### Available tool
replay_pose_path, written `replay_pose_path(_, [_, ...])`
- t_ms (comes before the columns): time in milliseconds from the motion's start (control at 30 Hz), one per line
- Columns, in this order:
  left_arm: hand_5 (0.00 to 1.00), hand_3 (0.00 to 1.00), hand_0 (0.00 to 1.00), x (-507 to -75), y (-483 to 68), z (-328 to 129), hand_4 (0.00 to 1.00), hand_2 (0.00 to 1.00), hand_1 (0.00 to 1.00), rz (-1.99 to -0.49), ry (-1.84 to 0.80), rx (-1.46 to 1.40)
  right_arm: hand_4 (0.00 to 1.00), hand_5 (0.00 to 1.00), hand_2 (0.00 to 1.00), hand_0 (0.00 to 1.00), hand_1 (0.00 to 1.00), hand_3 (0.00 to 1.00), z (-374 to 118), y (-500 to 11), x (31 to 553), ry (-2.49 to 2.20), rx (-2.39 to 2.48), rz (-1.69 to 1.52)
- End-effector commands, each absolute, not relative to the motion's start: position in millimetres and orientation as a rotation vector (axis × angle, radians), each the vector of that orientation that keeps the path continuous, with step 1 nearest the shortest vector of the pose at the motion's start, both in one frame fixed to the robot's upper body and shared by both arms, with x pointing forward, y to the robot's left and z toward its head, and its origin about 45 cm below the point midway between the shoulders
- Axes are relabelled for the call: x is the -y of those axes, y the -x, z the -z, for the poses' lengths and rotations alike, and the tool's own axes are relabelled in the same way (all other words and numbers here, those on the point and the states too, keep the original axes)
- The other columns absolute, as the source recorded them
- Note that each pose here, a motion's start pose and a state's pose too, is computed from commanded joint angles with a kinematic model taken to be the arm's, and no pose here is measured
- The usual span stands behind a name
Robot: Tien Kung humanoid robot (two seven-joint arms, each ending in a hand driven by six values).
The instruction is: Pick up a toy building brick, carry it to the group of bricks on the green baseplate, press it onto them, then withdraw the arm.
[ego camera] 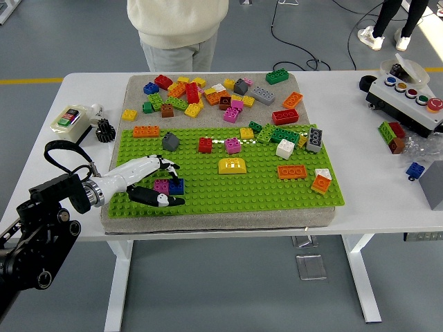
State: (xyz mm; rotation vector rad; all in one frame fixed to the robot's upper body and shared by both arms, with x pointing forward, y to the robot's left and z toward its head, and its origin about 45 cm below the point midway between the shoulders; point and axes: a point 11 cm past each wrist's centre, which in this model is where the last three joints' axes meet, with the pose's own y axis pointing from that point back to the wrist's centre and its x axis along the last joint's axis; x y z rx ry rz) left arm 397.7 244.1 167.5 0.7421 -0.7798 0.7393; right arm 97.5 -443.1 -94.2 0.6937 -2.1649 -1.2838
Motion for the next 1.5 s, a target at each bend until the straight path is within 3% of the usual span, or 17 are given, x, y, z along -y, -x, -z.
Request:
replay_pose_path(633, [0.637,0.587,0.998,-247.7,-393.8,-155.6,0.998,0.86,0.891,-0.755,-0.745,0.769,0.909,0.503,0.704,0.729,0.655,0.568,94.7,-96.8,442.1,-0.693,2.159,1.284])
replay_pose_path(1200, [0.626,0.589,0.998,-234.1,-396.9,-199.3,0.998,0.824,0.863,-0.714,-0.693,0.853,0.909,0.504,0.703,0.729,0.655,0.568,94.7,-98.6,441.0,-0.703,2.156,1.277])
replay_pose_path(1233, [0.581,0.72,0.912,-233.8,-396.9,-199.4,0.998,0.785,0.8,-0.713,-0.693,0.853,0.909,0.503,0.703,0.73,0.655,0.568,94.7,-98.6,441.0,-0.703,2.156,1.277])
replay_pose_path(1433, [0.581,0.72,0.912,-217.6,-400.9,-202.8,0.998,0.785,0.8,-0.658,-0.684,0.866,0.909,0.503,0.703,0.73,0.655,0.568,94.6,-98.8,441.3,-0.705,2.158,1.278])
replay_pose_path(1467, [0.366,0.849,0.833,-213.6,-402.1,-204.0,0.998,0.78,0.766,-0.644,-0.68,0.865,0.909,0.503,0.703,0.729,0.655,0.568,94.5,-99.0,441.5,-0.705,2.159,1.278])
replay_pose_path(1500, [0.366,0.849,0.833,-210.9,-402.9,-205.0,0.998,0.78,0.766,-0.636,-0.676,0.865,0.909,0.503,0.703,0.729,0.655,0.568,94.4,-99.2,441.7,-0.705,2.159,1.277])
